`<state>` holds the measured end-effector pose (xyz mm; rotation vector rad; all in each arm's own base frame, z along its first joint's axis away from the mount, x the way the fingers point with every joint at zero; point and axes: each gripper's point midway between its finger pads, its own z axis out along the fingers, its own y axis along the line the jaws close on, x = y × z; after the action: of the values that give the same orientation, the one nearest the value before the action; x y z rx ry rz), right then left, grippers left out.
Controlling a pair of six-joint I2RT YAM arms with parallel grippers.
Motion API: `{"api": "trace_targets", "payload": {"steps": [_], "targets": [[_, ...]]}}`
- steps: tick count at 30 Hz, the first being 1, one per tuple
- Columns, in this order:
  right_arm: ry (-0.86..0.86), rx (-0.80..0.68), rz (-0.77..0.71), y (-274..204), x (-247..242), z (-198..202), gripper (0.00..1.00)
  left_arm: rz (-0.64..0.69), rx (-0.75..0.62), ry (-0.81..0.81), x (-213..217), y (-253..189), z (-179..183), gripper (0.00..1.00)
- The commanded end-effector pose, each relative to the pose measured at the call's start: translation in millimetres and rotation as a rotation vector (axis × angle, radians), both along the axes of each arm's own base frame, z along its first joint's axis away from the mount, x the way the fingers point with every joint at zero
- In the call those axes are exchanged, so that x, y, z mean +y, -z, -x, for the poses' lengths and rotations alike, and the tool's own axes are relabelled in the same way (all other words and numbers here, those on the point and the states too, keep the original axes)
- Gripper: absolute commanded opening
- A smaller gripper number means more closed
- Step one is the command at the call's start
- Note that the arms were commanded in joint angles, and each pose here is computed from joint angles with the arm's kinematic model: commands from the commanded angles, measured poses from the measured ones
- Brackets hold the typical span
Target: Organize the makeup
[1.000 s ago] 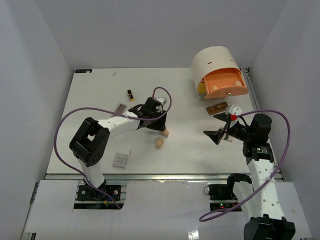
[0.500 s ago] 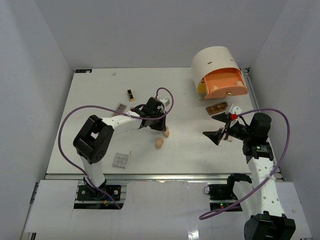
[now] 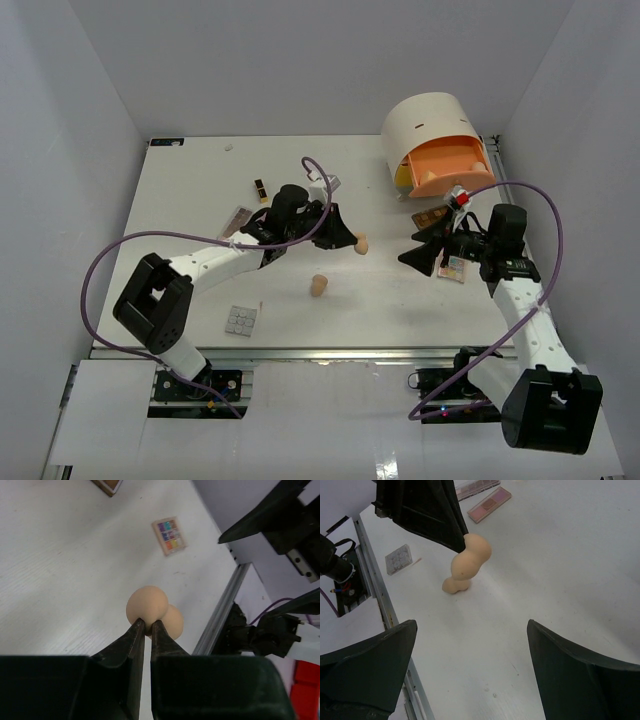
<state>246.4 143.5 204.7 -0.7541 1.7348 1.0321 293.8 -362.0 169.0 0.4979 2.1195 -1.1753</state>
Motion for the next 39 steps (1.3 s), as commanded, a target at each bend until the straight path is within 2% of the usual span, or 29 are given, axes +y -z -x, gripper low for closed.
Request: {"api": "trace_targets", "payload": {"steps": [1,6,15,20,24,27,29,32,37,39], "targets": [[0.032,0.033,-0.011,-25.4,12.6,-14.7,0.97,0.206,-0.05,0.089,-21.5,-56.0,15.7,0.0],[0.054,0.12,-0.022,-25.8,27.7,-21.0,0.97,0.241,-0.063,0.111,-38.5,-68.7,16.7,0.0],[0.073,0.146,-0.004,-22.7,35.7,-29.6,1.0,0.265,-0.084,0.128,-53.7,-82.5,14.0,0.0],[0.055,0.166,-0.001,-16.6,40.7,-30.5,0.78,0.267,-0.084,0.135,-57.4,-83.8,12.3,0.0],[0.04,0.16,-0.005,-18.0,42.4,-31.5,0.56,0.27,-0.087,0.134,-57.7,-85.8,11.8,0.0],[0.03,0.144,-0.006,-21.2,43.1,-32.2,0.42,0.27,-0.08,0.139,-57.9,-84.6,12.9,0.04],[0.023,0.123,-0.001,-22.9,42.7,-32.6,0.36,0.269,-0.071,0.142,-57.3,-82.4,14.7,0.11],[0.02,0.094,0.007,-25.3,42.0,-32.8,0.27,0.267,-0.069,0.142,-55.6,-81.2,16.7,0.17],[0.015,0.061,0.014,-29.3,40.8,-32.1,0.2,0.268,-0.069,0.139,-53.8,-82.7,18.1,0.23],[0.011,0.051,0.018,-30.9,40.7,-30.8,0.18,0.266,-0.077,0.129,-52.9,-84.9,16.4,0.38]]}}
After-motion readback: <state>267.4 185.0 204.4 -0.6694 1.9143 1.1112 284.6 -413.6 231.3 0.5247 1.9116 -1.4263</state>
